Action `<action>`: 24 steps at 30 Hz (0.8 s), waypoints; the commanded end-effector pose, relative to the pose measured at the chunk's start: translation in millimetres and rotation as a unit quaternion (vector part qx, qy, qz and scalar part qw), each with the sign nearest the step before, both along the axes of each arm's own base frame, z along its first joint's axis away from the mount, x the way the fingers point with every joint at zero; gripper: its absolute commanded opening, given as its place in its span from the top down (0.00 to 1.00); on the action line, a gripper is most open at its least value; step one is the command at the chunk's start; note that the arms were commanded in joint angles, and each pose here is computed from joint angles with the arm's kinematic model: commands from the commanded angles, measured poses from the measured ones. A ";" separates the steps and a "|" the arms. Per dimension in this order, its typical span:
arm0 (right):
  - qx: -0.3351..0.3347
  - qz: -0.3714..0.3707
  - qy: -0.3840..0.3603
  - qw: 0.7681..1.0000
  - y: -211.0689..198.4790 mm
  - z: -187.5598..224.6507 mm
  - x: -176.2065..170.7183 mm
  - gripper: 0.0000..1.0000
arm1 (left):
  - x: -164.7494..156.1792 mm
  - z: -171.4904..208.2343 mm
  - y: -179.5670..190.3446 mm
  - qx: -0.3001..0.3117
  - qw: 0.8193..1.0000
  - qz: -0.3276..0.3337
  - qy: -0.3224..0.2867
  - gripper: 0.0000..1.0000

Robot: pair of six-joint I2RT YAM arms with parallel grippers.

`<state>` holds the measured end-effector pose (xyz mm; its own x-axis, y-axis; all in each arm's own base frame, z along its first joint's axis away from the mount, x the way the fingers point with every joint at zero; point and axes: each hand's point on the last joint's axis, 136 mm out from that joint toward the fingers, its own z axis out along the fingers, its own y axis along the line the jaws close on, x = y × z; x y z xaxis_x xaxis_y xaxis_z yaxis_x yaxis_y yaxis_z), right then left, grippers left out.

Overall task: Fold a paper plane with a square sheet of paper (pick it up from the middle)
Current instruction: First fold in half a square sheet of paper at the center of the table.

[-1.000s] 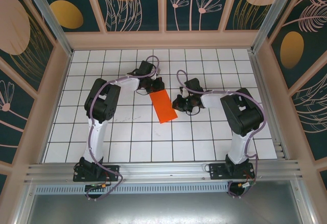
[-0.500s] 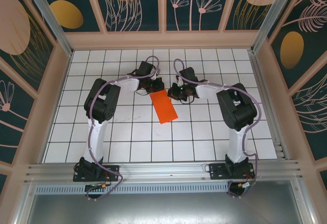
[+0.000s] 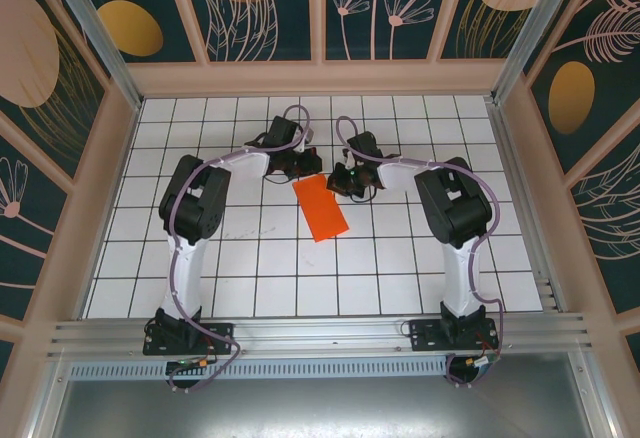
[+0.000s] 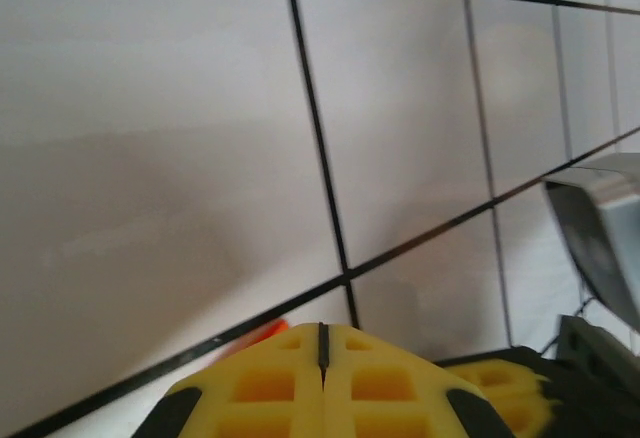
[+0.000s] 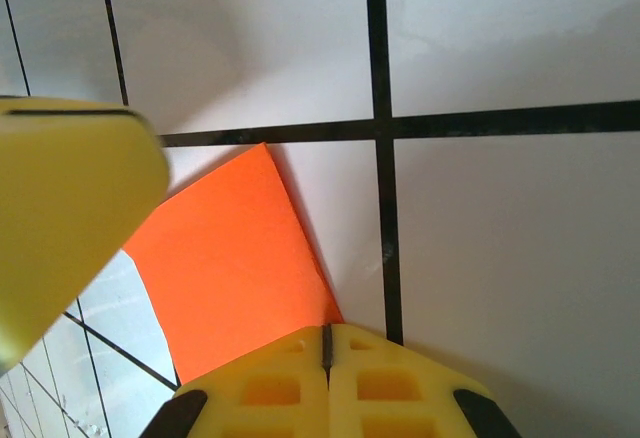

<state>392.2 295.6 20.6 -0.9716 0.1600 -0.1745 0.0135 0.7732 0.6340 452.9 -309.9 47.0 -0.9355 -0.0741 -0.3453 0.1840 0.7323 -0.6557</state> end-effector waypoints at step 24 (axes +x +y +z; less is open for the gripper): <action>-0.021 0.008 0.036 0.999 -5.8 -16.9 -15.1 1.00 | -19.2 -52.2 -4.8 0.036 0.998 -0.005 0.057 1.00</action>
